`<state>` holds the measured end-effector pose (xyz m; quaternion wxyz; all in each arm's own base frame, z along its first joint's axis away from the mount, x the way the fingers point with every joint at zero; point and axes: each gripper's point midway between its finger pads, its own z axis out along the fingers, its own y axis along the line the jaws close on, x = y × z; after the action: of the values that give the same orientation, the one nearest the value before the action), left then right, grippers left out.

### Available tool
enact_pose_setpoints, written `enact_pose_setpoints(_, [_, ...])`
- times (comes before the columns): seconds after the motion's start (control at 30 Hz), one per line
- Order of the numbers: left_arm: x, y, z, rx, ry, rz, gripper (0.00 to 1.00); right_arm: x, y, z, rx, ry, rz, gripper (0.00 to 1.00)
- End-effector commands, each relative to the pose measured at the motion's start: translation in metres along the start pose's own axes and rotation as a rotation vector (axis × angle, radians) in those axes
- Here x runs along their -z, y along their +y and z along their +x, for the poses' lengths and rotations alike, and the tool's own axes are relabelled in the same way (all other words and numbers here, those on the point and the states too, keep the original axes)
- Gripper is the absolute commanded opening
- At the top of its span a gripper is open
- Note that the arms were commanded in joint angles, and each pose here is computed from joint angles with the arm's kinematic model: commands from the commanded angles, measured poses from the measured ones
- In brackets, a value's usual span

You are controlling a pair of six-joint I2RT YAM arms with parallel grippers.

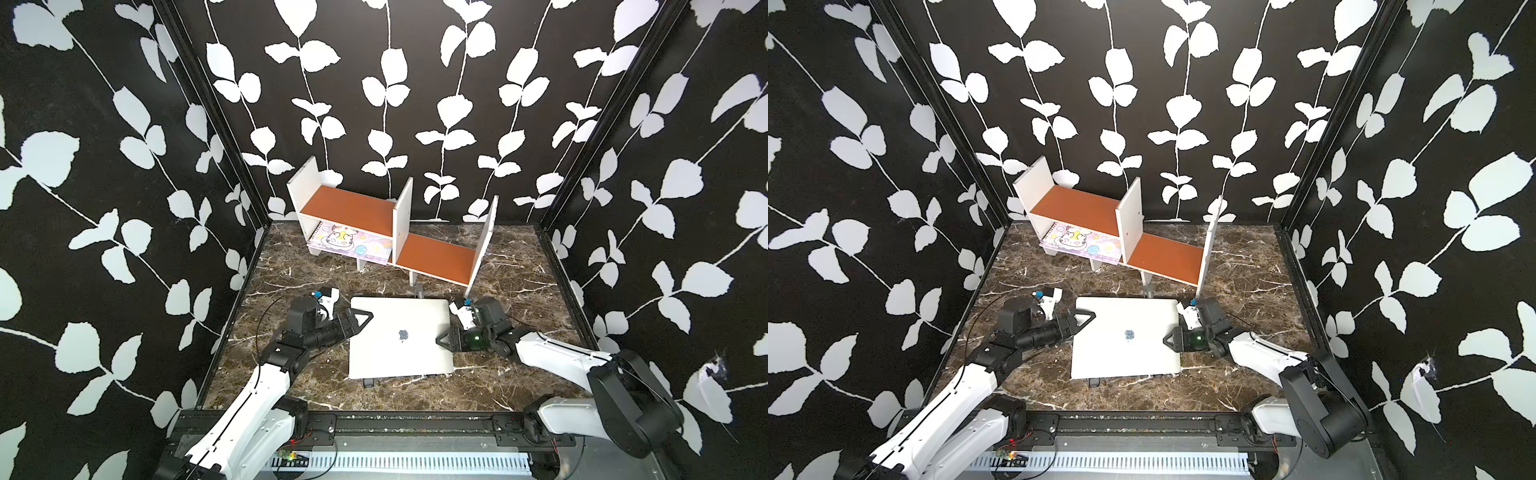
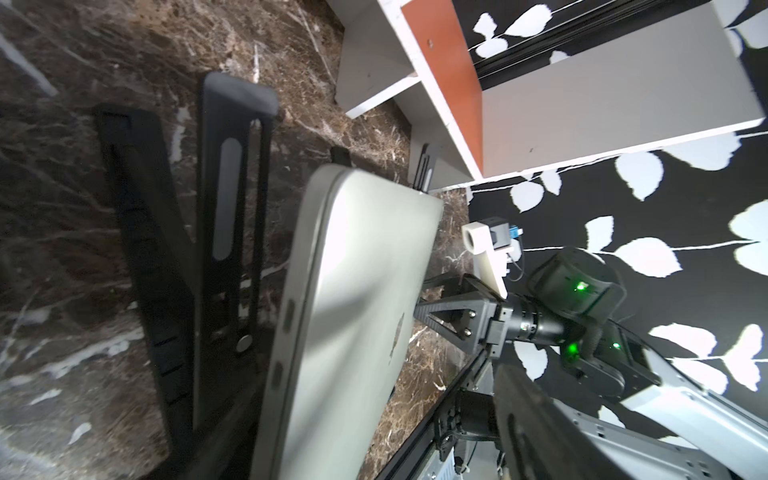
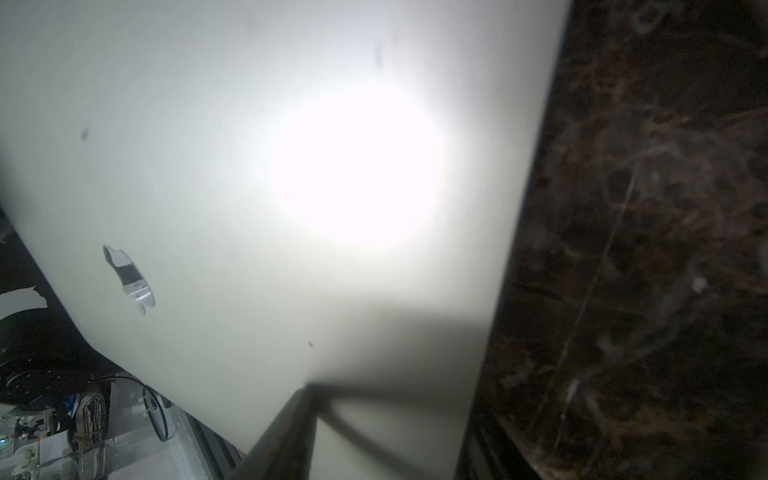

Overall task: Close the laptop lid and set it aside
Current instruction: Pick up the laptop from the computer stand.

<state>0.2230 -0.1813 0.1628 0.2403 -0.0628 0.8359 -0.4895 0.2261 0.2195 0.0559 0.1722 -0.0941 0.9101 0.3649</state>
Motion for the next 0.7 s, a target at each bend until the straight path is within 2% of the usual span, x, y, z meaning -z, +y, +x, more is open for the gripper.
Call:
enact_pose_setpoints(0.0, [0.004, -0.053, 0.007, -0.037, 0.080, 0.232, 0.70, 0.002, 0.042, -0.021, 0.106, -0.053, -0.162, 0.53])
enact_pose_setpoints(0.3, [0.001, -0.047, 0.013, -0.041, 0.117, 0.209, 0.53, 0.001, 0.044, -0.021, 0.109, -0.051, -0.174, 0.53])
enact_pose_setpoints(0.5, [0.003, -0.046, 0.018, -0.062, 0.134, 0.200, 0.45, 0.000, 0.045, -0.022, 0.110, -0.050, -0.181, 0.52])
enact_pose_setpoints(0.67, [0.007, -0.050, 0.016, -0.089, 0.123, 0.203, 0.33, 0.002, 0.047, -0.024, 0.115, -0.056, -0.185, 0.52])
